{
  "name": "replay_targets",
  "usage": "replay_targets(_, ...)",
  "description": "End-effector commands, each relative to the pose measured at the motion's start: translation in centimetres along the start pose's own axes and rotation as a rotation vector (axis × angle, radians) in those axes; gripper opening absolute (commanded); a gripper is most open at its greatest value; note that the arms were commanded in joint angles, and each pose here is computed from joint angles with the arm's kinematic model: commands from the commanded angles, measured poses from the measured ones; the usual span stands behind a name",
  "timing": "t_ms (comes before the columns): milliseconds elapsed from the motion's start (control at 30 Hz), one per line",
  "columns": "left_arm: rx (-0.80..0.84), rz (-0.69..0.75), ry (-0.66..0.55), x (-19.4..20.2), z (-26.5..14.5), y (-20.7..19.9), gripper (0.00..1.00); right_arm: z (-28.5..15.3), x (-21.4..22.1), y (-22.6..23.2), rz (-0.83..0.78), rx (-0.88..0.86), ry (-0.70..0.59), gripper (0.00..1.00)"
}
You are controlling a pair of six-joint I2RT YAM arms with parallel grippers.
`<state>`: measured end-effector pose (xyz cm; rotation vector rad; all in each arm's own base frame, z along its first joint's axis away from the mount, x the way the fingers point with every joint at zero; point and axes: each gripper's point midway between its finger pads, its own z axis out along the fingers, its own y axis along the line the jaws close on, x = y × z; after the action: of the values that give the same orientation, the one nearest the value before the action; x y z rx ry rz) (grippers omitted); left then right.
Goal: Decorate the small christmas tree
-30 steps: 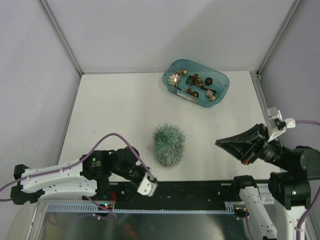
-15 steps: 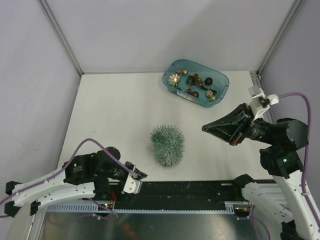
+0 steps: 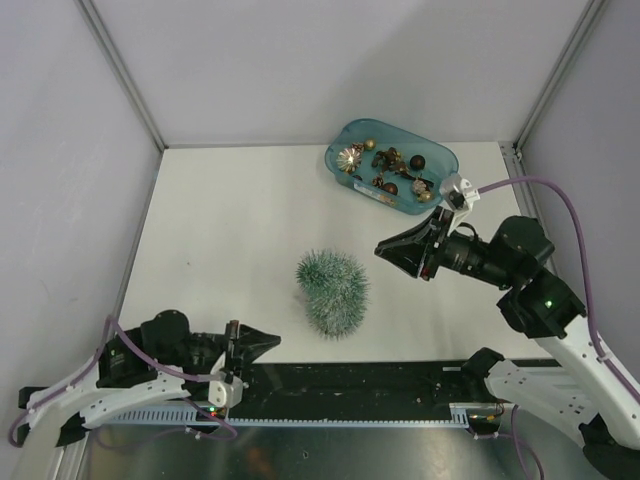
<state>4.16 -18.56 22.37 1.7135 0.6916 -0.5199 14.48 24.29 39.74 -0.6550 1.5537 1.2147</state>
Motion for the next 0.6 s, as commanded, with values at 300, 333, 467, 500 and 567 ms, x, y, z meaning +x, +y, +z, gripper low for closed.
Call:
replay_targets(300, -0.037, 0.030, 0.006, 0.3, 1.1, 1.1, 0.00, -4.2, 0.8, 1.9, 0.008, 0.048, -0.032, 0.42)
replay_targets(333, -0.067, 0.016, 0.011, 0.4, 1.0, 1.7, 0.00, -4.3, 0.8, 1.7, 0.004, 0.057, -0.036, 0.42)
replay_targets(467, -0.249, -0.083, 0.023, 0.3, 0.4, 4.9, 0.00, -3.3, 0.2, 1.1, -0.031, 0.072, -0.046, 0.44)
replay_targets(500, -0.302, -0.112, 0.017, 0.2, 0.2, 5.9, 0.00, -2.9, -0.3, 1.1, -0.043, 0.072, -0.053, 0.44)
replay_targets(567, -0.401, -0.167, 0.022, 0.3, -0.5, 7.6, 0.00, -2.0, -1.1, 0.8, -0.067, 0.073, -0.060, 0.44)
